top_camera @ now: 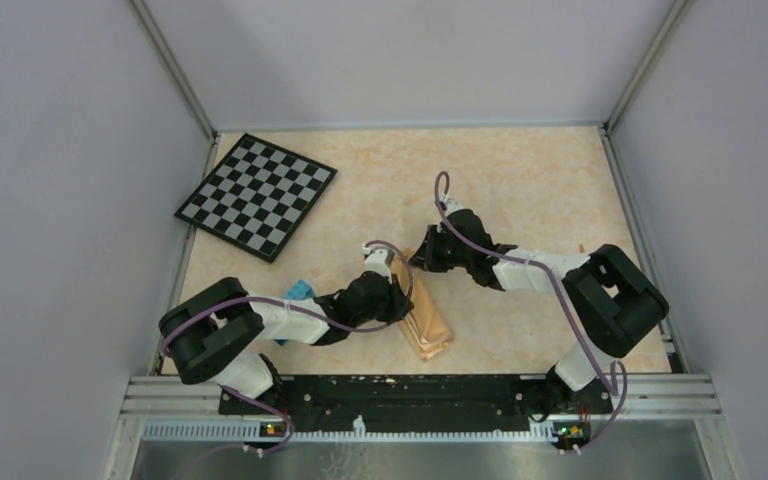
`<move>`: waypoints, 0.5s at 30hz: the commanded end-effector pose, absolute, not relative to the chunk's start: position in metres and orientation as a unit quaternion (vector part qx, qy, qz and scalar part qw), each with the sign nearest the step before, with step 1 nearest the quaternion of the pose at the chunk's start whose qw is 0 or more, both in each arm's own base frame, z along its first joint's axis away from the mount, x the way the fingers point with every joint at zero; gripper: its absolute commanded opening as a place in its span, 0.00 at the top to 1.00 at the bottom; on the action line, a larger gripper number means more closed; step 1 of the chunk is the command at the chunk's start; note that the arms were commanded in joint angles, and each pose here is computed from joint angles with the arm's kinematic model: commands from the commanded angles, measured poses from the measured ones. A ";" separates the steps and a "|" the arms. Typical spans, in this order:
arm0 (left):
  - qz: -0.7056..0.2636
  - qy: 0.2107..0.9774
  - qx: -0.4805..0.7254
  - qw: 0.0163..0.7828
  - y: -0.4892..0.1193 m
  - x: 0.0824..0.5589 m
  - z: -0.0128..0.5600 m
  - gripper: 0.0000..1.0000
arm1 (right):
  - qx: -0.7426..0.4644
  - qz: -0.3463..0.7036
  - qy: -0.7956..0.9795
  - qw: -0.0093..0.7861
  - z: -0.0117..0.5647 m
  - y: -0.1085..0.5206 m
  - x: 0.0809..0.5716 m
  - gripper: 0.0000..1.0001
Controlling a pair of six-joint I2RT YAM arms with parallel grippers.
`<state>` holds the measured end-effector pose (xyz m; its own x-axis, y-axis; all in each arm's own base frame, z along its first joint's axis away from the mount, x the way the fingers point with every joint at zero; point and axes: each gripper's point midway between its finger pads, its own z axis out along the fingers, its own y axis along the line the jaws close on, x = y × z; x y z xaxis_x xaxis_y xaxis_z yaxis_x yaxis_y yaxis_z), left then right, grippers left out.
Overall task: Fold the napkin into a case and place the utensils inside
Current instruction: Pick up the top corner of the smaller rectangle folded napkin.
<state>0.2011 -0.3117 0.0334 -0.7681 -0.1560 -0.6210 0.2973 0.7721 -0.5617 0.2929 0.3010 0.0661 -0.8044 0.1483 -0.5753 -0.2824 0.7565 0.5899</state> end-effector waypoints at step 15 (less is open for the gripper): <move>-0.278 0.879 -0.056 0.382 -0.240 0.276 0.107 0.45 | -0.055 0.384 0.856 0.341 0.097 0.320 0.307 1.00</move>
